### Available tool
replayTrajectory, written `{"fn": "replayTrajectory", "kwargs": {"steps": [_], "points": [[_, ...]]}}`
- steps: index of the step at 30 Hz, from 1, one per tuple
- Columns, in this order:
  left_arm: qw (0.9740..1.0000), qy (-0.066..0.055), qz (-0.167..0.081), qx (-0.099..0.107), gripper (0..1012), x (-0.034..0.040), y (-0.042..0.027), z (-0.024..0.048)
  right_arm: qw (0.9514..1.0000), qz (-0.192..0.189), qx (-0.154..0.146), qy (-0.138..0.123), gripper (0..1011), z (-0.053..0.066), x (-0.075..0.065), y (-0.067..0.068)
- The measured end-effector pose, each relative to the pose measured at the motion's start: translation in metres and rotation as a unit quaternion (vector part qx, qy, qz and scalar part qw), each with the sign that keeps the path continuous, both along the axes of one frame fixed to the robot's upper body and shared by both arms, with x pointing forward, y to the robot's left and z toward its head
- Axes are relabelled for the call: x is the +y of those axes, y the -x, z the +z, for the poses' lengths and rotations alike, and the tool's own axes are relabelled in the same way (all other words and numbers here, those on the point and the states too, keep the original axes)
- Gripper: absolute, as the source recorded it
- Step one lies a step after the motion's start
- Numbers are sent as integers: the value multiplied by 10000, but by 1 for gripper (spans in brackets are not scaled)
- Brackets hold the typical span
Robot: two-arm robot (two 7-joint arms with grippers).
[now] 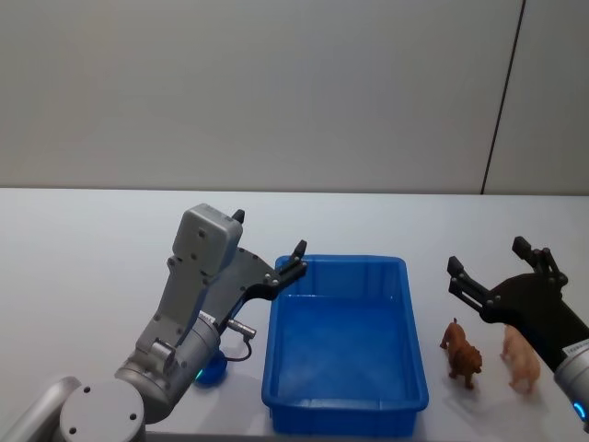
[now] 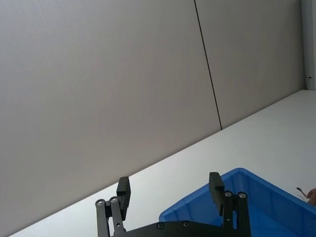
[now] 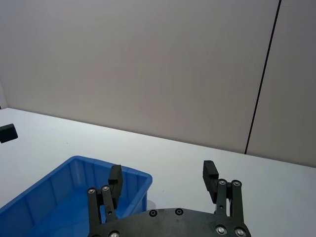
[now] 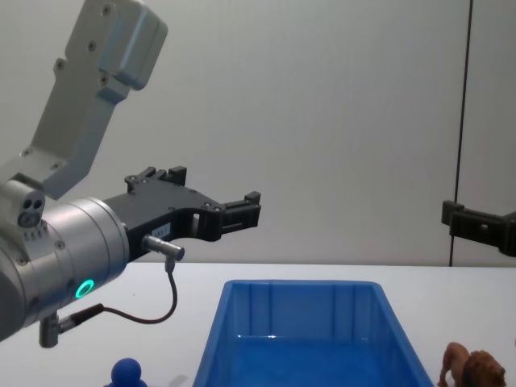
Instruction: Pick up the two dolls from the table and place them into the box.
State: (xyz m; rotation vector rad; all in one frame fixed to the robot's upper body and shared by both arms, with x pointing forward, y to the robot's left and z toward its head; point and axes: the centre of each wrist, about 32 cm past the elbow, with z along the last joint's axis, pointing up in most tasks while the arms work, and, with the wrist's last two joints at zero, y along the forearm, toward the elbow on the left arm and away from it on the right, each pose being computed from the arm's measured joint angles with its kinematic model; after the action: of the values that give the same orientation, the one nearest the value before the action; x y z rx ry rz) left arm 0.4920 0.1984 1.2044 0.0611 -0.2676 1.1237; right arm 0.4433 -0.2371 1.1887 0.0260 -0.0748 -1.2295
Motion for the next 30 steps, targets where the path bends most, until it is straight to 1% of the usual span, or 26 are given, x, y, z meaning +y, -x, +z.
{"fn": "replayTrajectory", "kwargs": {"steps": [30], "points": [[10000, 0, 0, 0, 1003, 0, 0, 0, 10000, -1, 0, 1, 1001, 0, -2, 0]]}}
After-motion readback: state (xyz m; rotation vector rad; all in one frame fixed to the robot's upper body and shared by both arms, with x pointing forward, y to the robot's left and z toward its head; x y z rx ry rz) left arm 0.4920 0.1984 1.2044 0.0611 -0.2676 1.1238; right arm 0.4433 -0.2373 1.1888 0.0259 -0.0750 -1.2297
